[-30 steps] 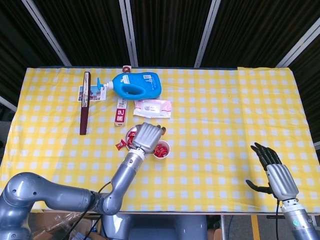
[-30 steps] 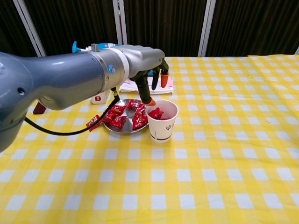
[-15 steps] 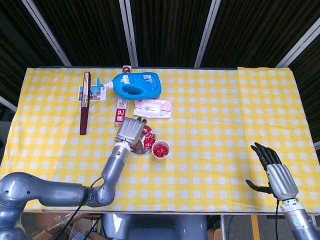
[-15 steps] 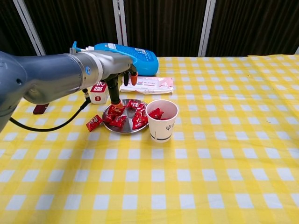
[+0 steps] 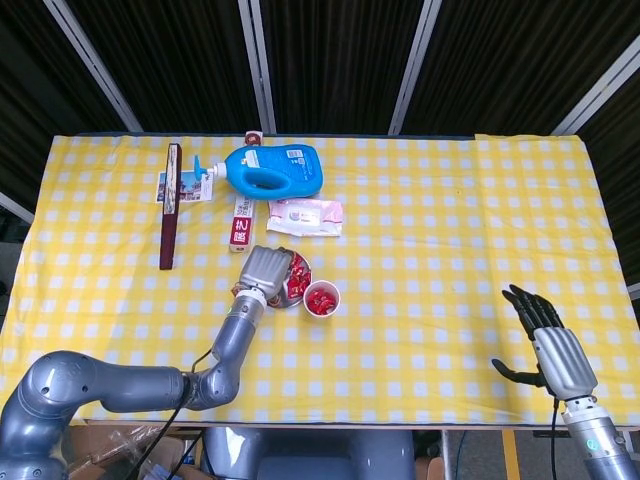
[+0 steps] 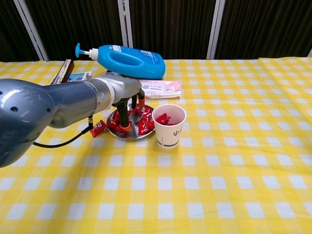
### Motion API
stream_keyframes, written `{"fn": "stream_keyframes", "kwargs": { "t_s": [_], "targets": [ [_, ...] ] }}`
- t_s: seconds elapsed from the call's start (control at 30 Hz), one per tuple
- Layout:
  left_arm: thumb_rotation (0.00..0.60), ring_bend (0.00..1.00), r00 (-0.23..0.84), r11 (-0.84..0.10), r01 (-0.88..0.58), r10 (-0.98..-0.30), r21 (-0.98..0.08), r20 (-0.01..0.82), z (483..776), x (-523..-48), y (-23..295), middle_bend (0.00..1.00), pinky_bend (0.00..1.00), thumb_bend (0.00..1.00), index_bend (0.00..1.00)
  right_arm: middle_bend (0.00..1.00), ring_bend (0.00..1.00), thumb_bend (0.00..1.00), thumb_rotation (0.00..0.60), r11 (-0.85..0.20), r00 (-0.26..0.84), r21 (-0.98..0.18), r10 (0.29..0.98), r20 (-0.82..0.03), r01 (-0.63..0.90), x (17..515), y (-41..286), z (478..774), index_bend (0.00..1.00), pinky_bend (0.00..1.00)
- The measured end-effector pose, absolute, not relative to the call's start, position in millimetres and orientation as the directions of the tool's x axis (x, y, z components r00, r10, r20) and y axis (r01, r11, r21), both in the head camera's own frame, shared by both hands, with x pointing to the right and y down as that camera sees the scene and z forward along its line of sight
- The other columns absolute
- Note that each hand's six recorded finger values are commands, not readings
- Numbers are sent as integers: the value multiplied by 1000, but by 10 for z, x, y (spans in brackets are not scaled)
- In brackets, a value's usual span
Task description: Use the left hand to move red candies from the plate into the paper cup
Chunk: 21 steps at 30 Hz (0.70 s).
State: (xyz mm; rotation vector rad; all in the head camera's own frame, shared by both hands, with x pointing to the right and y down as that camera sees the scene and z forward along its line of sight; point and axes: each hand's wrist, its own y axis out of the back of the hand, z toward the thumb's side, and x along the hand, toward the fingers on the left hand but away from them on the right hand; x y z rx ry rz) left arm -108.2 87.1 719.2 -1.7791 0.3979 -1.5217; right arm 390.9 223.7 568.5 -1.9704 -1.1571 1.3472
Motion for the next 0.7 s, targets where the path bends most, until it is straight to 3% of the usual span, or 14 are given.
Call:
{"fn": "stream_keyframes", "kwargs": {
  "t_s": [0.4,0.6,0.7],
  "targets": [
    [600,886,287,-676,215,-646,-705,707,7312,-846,961,311,929,217,321,0,0,277,600,-528,158,-760,846,-509,379,3910,2235,5683,0,0],
    [600,888,294,-669,221,-648,-710,702,7320,-837,981,541,930,360,487,0,0,277,600,-528,160,-760,846,-508,380,3907,2236,5680,0,0],
    [600,889,293,-664,227,-652,-713,700,7323,-860,987,605,930,409,542,0,0,277,600,-528,159,-759,846,-508,381,3907,2236,5679,0,0]
  ]
}}
